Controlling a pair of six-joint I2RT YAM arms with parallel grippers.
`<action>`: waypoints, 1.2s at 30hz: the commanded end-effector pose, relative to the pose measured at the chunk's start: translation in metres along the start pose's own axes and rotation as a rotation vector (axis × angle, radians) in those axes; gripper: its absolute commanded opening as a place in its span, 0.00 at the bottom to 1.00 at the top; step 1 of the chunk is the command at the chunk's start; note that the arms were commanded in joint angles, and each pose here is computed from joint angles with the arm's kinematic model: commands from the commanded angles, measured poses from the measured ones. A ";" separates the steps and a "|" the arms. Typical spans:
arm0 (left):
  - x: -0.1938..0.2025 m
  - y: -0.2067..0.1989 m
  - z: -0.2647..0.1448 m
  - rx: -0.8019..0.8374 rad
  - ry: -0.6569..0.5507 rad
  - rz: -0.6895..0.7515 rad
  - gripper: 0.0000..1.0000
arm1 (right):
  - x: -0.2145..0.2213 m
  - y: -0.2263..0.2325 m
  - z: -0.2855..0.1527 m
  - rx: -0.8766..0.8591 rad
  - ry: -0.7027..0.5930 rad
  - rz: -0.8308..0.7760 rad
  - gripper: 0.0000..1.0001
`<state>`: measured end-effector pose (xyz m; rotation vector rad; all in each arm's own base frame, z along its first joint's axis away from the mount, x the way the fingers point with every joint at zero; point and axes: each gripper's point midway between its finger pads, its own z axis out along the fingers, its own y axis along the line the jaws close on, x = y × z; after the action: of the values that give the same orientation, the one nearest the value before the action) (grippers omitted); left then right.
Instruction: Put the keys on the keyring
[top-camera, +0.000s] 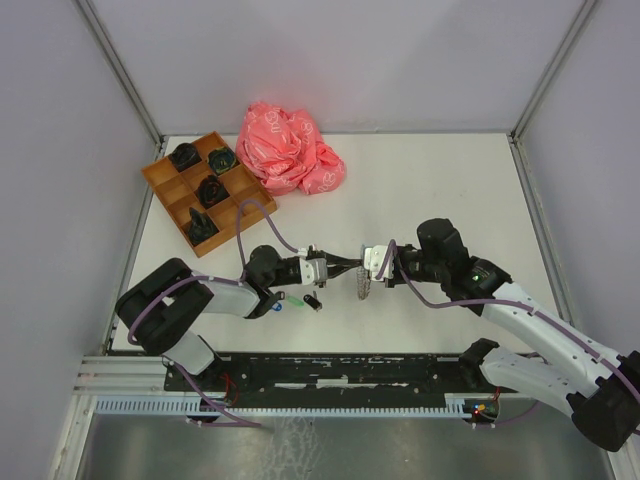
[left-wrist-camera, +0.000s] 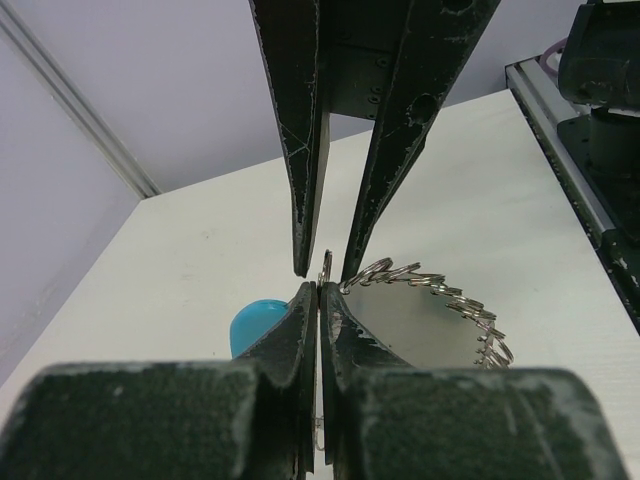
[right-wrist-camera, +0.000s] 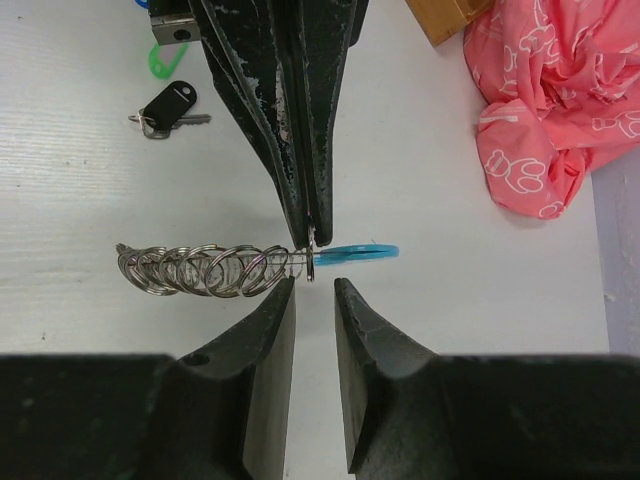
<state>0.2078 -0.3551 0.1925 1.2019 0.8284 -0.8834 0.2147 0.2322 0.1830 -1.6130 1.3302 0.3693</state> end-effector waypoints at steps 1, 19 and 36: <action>-0.027 0.009 0.005 -0.028 -0.085 0.043 0.03 | -0.015 -0.007 0.000 0.026 -0.065 -0.007 0.30; -0.030 0.006 0.008 -0.021 -0.092 0.041 0.03 | -0.016 -0.005 0.001 0.013 -0.067 -0.005 0.22; -0.019 0.004 -0.008 -0.073 0.007 -0.021 0.35 | -0.011 -0.010 -0.007 0.013 -0.006 -0.059 0.01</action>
<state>0.2018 -0.3520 0.1997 1.1814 0.8399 -0.8797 0.2082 0.2297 0.1752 -1.6481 1.3437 0.3870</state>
